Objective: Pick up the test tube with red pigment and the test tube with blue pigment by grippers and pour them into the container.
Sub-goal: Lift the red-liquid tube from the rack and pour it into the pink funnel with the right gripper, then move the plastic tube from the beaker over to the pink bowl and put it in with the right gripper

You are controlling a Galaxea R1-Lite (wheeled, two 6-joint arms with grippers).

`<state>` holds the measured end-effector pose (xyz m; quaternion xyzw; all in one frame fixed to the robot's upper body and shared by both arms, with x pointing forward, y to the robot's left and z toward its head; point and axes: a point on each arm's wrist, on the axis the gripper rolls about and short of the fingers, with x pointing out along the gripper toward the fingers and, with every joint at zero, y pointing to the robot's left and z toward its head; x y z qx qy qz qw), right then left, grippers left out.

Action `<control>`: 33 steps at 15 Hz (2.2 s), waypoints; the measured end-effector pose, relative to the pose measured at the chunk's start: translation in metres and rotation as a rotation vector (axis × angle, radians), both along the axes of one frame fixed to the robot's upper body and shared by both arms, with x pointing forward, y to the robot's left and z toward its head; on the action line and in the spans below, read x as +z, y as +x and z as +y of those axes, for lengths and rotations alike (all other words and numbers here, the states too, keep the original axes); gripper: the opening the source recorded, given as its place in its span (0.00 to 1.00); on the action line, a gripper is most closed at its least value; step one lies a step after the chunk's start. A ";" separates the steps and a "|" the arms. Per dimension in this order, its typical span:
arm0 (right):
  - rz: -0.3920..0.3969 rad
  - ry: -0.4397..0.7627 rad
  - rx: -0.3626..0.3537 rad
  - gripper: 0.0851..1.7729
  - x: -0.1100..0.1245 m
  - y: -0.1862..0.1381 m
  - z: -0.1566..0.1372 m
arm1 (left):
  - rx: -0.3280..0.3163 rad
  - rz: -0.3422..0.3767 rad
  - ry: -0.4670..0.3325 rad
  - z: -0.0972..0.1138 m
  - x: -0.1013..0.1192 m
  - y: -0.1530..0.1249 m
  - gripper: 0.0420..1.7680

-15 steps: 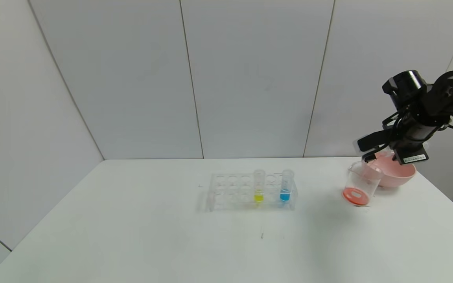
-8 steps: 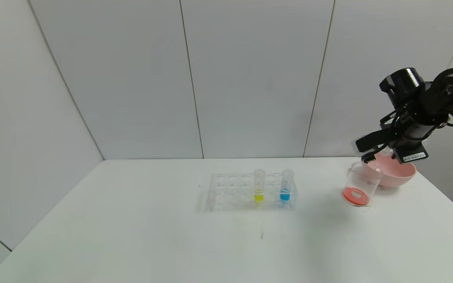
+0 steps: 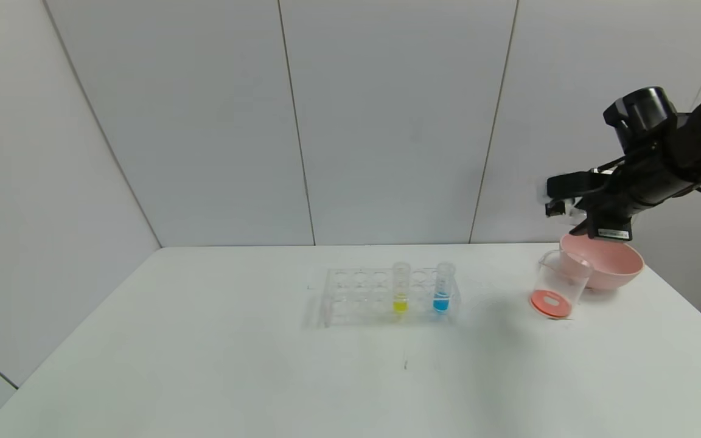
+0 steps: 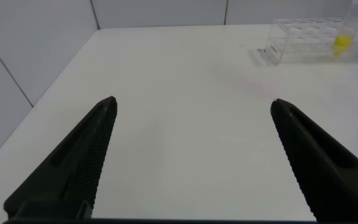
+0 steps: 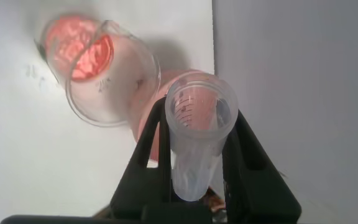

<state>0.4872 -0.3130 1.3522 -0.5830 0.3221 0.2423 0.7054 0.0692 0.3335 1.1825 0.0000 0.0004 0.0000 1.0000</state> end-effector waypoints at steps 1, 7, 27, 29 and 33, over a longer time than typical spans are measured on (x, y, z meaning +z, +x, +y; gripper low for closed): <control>-0.011 0.095 -0.028 0.26 0.005 -0.003 -0.001 | 0.000 0.000 0.000 0.000 0.000 0.000 1.00; -0.060 0.647 -0.034 0.26 0.040 -0.022 -0.038 | 0.000 0.000 0.000 0.000 0.000 0.000 1.00; -0.626 1.377 -0.749 0.26 0.005 -0.049 -0.119 | 0.000 0.000 0.000 0.000 0.000 0.000 1.00; -0.674 1.373 -0.754 0.26 -0.008 -0.038 -0.136 | 0.000 0.000 0.000 0.000 0.000 0.000 1.00; -0.676 1.363 -0.766 0.26 -0.046 -0.005 -0.152 | 0.000 0.000 0.000 0.000 0.000 0.000 1.00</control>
